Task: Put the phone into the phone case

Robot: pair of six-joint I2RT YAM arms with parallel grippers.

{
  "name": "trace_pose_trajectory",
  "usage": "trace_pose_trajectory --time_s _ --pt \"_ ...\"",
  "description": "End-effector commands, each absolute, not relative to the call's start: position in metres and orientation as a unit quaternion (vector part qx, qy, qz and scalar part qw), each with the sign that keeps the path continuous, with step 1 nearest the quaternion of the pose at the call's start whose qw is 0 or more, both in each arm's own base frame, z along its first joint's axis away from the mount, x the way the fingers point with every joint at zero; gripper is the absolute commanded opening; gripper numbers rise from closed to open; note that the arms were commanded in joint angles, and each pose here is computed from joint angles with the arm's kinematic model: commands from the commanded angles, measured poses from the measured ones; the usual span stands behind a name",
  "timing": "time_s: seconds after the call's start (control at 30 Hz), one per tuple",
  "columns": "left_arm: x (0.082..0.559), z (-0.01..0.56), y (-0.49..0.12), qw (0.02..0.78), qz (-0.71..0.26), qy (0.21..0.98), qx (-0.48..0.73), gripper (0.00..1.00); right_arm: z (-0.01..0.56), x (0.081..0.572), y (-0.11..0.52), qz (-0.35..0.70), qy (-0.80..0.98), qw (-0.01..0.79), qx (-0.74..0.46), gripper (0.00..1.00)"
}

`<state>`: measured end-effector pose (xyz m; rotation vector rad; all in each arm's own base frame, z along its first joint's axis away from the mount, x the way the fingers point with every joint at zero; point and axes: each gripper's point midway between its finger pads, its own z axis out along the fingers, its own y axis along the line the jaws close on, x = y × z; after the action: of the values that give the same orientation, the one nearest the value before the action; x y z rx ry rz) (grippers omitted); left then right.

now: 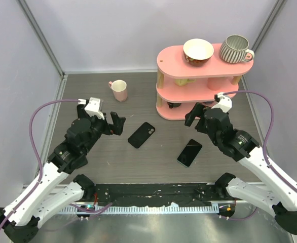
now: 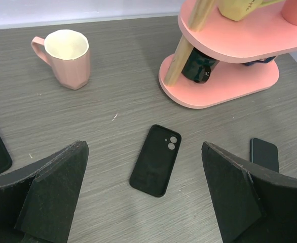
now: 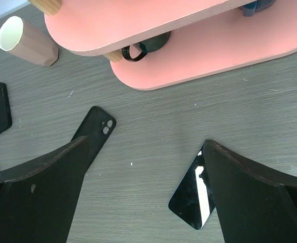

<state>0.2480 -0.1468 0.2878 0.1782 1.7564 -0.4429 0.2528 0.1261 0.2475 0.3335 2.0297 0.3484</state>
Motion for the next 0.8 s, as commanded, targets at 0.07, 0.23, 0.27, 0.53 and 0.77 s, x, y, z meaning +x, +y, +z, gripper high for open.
trace_pose_trajectory --time_s 0.07,0.23,0.27,0.53,0.77 --pt "0.253 0.304 -0.142 0.626 -0.187 0.755 0.057 0.98 0.247 0.250 0.121 0.148 0.835 0.503 0.164 1.00" --pt "0.265 0.283 -0.135 0.594 -0.139 0.792 0.033 0.98 0.232 0.246 0.124 0.158 0.841 0.486 0.177 1.00" --pt "0.272 0.271 -0.134 0.580 -0.119 0.806 0.028 0.98 0.228 0.244 0.127 0.163 0.844 0.480 0.175 1.00" --pt "0.295 0.204 -0.145 0.428 -0.027 0.903 0.028 0.88 0.216 0.232 0.135 0.194 0.852 0.456 0.168 1.00" --pt "0.305 0.162 -0.171 0.335 -0.076 0.938 0.035 0.82 0.220 0.223 0.129 0.208 0.843 0.470 0.158 0.99"
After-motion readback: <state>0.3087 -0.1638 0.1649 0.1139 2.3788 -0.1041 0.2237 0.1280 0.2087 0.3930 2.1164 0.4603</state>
